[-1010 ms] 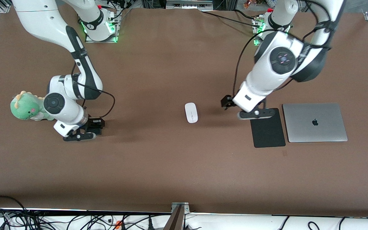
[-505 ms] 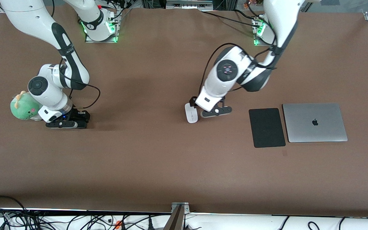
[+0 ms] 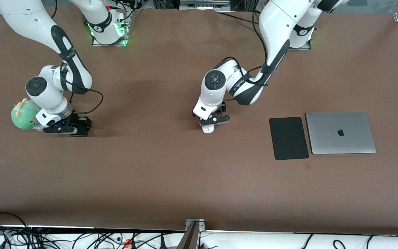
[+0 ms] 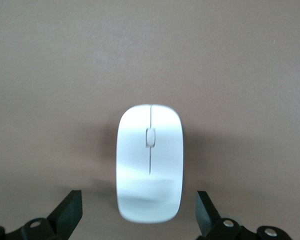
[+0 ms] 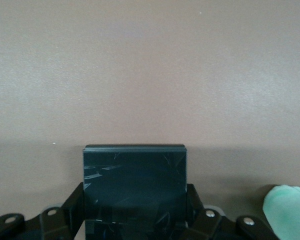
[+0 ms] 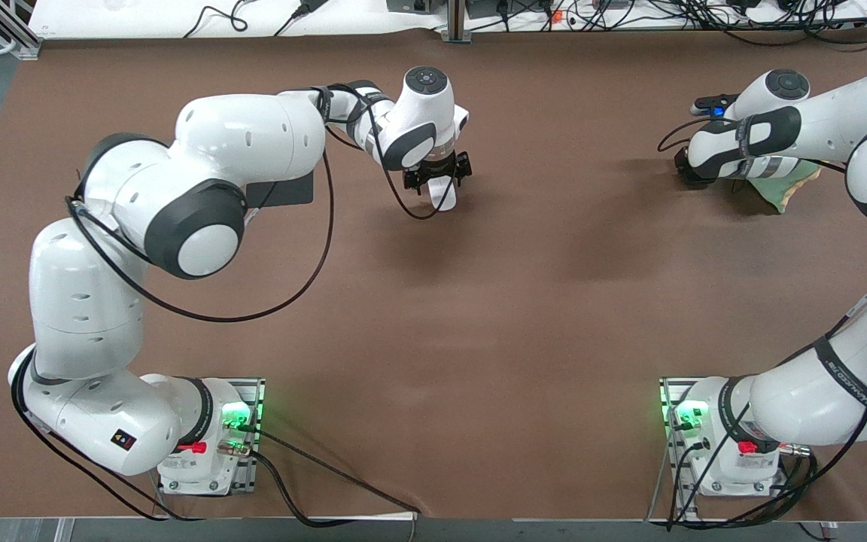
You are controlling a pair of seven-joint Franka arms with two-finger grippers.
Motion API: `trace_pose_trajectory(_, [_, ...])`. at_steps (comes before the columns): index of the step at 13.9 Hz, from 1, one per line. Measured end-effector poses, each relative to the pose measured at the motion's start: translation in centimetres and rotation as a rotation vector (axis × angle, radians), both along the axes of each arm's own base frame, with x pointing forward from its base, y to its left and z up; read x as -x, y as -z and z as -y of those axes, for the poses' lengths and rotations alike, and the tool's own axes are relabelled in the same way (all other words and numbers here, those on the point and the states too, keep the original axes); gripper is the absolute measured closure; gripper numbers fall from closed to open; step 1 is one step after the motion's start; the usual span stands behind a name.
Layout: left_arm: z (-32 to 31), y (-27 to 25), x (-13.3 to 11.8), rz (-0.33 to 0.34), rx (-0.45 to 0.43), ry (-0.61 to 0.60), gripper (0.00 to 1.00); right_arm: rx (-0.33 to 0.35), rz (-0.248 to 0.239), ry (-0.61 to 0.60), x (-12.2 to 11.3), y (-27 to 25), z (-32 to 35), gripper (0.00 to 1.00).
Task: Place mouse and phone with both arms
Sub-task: 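Lower the phone beside the plush toy while the left gripper grasps the mouse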
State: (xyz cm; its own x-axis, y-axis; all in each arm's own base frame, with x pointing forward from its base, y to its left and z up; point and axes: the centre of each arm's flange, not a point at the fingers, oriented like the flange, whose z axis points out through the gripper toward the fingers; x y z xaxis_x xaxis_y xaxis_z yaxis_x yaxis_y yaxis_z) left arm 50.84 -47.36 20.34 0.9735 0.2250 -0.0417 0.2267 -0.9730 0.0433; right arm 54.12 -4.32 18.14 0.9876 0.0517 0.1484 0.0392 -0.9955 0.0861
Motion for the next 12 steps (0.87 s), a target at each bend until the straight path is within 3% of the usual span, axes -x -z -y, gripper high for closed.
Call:
trace_pose_trajectory(1, [0.1, 0.5, -0.4, 0.005, -0.005, -0.002, 0.0, 0.0, 0.0, 0.001, 0.1, 0.1, 0.2, 0.19])
trace_pose_trajectory(4, [-0.3, 1.6, -1.3, 0.018, -0.013, -0.012, 0.0, 0.002, 0.004, -0.003, 0.1, 0.1, 0.3, 0.0])
trace_pose_trajectory(9, [0.4, 3.2, -0.7, 0.021, -0.009, -0.002, 0.0, -0.004, -0.024, -0.005, -0.1, -0.2, 0.1, 0.0])
trace_pose_trajectory(12, [0.6, 3.1, -0.6, 0.027, -0.005, 0.003, 0.29, -0.02, -0.088, 0.001, -1.3, -2.6, -0.2, 0.0])
